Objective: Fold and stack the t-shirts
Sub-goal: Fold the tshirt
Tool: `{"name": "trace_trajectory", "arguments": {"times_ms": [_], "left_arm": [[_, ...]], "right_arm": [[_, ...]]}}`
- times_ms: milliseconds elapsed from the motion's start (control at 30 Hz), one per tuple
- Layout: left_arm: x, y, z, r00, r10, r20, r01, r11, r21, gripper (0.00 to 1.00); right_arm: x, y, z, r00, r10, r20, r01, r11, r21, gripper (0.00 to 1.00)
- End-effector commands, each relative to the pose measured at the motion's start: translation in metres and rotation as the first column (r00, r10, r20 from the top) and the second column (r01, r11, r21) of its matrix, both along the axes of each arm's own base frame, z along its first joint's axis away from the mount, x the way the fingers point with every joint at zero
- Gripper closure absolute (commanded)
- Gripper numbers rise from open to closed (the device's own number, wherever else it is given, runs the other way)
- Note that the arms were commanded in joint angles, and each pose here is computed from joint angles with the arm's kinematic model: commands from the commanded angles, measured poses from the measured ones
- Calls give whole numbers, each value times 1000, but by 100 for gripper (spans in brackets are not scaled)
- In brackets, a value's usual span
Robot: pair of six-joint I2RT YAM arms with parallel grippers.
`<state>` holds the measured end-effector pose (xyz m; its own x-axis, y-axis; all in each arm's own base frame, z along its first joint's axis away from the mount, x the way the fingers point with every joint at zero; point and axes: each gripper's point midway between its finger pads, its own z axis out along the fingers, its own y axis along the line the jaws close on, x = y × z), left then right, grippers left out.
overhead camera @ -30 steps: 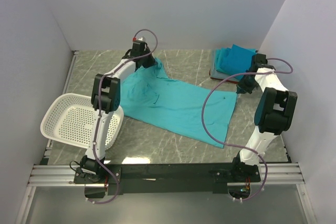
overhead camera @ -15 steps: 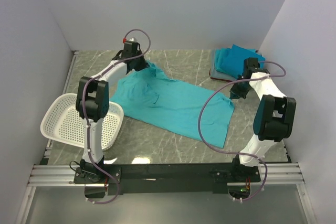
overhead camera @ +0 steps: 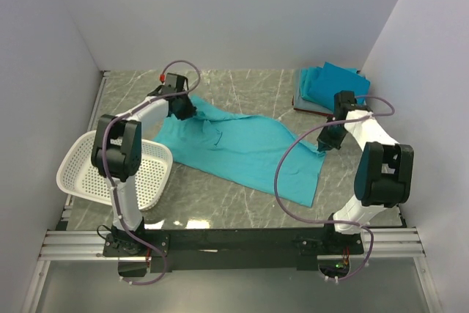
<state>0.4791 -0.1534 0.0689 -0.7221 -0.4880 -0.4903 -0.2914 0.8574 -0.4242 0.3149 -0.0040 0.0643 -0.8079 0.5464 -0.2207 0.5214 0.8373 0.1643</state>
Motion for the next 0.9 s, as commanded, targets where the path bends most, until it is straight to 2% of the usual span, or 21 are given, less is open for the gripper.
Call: {"name": "trace_trajectory", "arguments": {"times_ms": [0,33,133,233,567,867], "left_arm": [[-12,6,30,999,31,14,-30,999,-41,66],[-18,6,36,999,26,19,-25,998,-51,58],[-27,8,45,999,37,4,-36,995,-91,48],[-26,18,44,997,71,-11,-72,993,-91,46],[-16,23,10,989,82,-121,-89,995,-53,48],[-14,23,-11,985,69,-158,-76,996,-36,59]], "right_arm": [[-6,3,10,999,19,29,-18,1000,-24,100],[-7,4,9,999,21,26,-21,999,-25,100],[-9,5,8,1000,21,22,-20,999,-26,100],[-9,6,10,999,19,29,-19,1000,-25,100],[-9,6,9,999,14,36,-13,1000,-28,100],[-14,8,3,1000,12,24,-12,1000,-21,100]]}}
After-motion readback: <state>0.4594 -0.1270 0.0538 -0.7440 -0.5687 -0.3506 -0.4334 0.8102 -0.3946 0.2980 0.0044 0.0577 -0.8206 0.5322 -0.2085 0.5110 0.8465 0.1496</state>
